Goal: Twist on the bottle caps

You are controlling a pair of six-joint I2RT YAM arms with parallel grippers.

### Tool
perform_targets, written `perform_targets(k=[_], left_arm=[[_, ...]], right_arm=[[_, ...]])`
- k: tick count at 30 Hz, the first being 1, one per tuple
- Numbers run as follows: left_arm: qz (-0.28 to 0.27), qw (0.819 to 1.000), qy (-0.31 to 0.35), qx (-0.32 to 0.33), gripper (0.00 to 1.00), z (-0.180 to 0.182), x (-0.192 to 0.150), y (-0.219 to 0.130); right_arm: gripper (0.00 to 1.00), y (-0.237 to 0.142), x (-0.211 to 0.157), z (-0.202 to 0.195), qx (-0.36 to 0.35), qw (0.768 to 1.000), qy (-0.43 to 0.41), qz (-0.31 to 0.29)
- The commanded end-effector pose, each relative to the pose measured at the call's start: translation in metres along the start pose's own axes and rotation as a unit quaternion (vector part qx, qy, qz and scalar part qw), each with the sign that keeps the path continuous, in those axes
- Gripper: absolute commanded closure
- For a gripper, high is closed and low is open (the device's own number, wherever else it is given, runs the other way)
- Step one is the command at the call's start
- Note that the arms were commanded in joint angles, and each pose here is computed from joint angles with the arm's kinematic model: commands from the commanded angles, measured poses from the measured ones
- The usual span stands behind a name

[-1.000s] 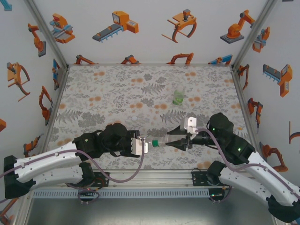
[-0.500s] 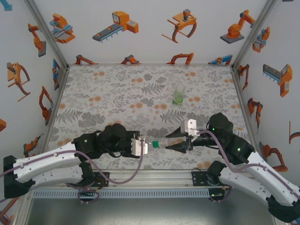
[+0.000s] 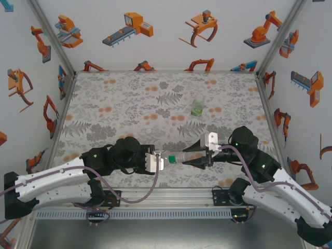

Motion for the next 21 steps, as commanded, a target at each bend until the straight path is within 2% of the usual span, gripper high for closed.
perform_targets(k=[1, 7, 9, 11, 12, 15, 18, 20, 21], left_arm=[[-0.062, 0.998, -0.002, 0.006, 1.00, 0.008, 0.028, -0.006], [-0.082, 0.996, -0.005, 0.026, 1.00, 0.012, 0.032, -0.008], [-0.091, 0.995, -0.009, 0.037, 1.00, 0.014, 0.033, -0.010], [-0.106, 0.993, -0.013, 0.049, 1.00, 0.015, 0.034, -0.012], [-0.112, 0.992, -0.014, 0.053, 1.00, 0.015, 0.034, -0.012], [-0.119, 0.990, -0.021, 0.069, 1.00, 0.018, 0.035, -0.012], [-0.110, 0.991, -0.027, 0.075, 1.00, 0.020, 0.034, -0.008], [-0.109, 0.990, -0.036, 0.080, 1.00, 0.021, 0.034, -0.006], [-0.110, 0.990, -0.039, 0.081, 1.00, 0.021, 0.034, -0.006]], right_arm=[[1.00, 0.006, -0.003, -0.002, -0.001, 1.000, 0.028, -0.005], [1.00, 0.008, -0.005, -0.015, -0.060, 0.986, 0.156, -0.006], [1.00, 0.006, -0.006, -0.020, -0.092, 0.971, 0.222, -0.007], [1.00, 0.003, -0.014, -0.027, -0.146, 0.937, 0.319, -0.008], [1.00, 0.002, -0.020, -0.030, -0.174, 0.916, 0.361, -0.005], [1.00, -0.005, -0.042, -0.035, -0.253, 0.827, 0.502, 0.011], [1.00, -0.009, -0.067, -0.031, -0.307, 0.722, 0.619, 0.030], [1.00, -0.012, -0.086, -0.026, -0.341, 0.628, 0.699, 0.035], [1.00, -0.011, -0.091, -0.023, -0.342, 0.597, 0.725, 0.031]])
Point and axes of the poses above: each hand's point on the last joint's axis, 136 mm out from that joint toward the fingers, its own y axis out along the fingers, its own z axis along the line the jaws close on, x = y × z, the point moved 8 cm from there along -y, back along the fingers, and after that the axes turned 8 degrees about -y, right-handed, at the moved point
